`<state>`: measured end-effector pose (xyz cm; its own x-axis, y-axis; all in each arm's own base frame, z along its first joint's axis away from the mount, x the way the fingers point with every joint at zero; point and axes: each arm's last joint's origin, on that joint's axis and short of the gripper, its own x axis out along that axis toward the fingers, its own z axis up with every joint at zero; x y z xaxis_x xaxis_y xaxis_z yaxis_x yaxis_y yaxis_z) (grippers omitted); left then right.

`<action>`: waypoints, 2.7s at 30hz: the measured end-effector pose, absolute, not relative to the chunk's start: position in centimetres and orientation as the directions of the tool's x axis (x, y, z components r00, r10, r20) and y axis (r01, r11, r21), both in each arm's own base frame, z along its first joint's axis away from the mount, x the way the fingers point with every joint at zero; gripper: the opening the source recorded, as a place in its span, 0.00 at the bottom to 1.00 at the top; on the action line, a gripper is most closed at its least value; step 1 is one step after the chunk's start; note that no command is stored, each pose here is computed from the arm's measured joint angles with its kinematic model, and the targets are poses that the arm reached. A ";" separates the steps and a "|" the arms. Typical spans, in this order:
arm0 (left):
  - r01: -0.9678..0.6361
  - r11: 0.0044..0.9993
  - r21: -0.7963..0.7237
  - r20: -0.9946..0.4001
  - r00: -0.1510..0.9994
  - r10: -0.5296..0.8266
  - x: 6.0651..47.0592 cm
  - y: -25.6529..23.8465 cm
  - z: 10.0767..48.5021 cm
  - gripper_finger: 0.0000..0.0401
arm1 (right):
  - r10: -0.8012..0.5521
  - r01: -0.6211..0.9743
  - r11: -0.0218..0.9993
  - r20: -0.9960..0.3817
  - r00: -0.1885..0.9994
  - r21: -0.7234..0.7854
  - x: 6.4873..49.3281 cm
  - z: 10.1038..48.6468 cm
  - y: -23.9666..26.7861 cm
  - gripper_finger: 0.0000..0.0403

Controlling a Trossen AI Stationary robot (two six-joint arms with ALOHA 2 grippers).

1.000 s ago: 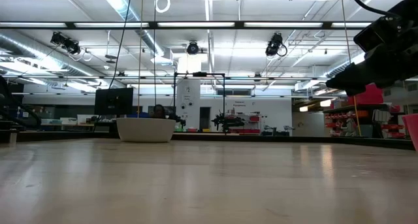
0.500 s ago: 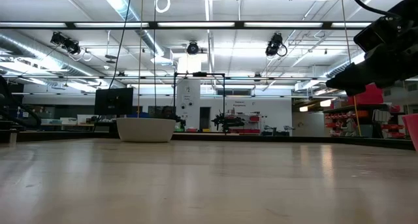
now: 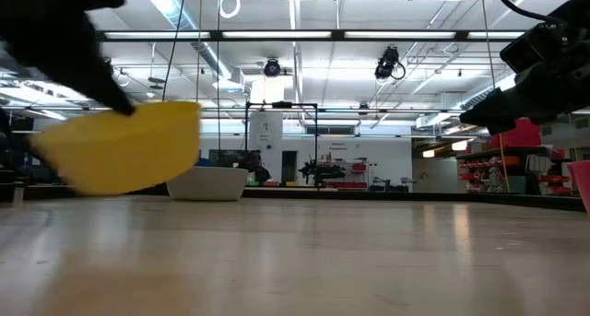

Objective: Nest bowls inside each other
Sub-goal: Stack the yellow bowl on the light blue bowl, then stack the red bowl on the yellow bowl

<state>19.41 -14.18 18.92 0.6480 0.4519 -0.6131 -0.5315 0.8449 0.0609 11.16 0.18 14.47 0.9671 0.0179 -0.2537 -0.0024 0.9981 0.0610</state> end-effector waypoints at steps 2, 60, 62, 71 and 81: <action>-0.596 0.795 0.113 -0.575 0.614 0.541 19.9 -11.8 20.0 0.01 | 0.019 -0.004 0.998 -0.254 0.967 0.056 11.2 14.5 0.2 0.40; -0.883 0.463 -0.081 -0.703 0.380 0.601 15.0 15.2 17.4 0.35 | 0.054 -0.040 0.998 -0.286 0.957 0.055 11.3 14.2 0.3 0.40; -0.882 0.464 -0.080 -0.703 0.380 0.601 15.0 15.2 17.4 0.42 | 0.054 -0.040 0.998 -0.286 0.957 0.055 11.3 14.2 0.3 0.40; -0.809 0.582 -0.086 -0.539 0.529 0.655 16.0 14.7 19.8 0.55 | 0.038 -0.026 0.999 -0.286 0.957 0.045 11.3 14.2 0.2 0.39; -0.526 0.849 -0.049 -0.287 0.822 0.493 18.6 6.5 24.3 0.49 | 0.392 -0.373 0.914 -0.114 0.913 0.159 11.6 15.8 1.6 0.41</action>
<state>18.61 6.49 24.26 0.8216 0.4926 -0.2868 -0.5261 0.8490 -0.0491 11.57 1.61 15.76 0.9129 0.3919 -0.1137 -0.3727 0.9143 0.1588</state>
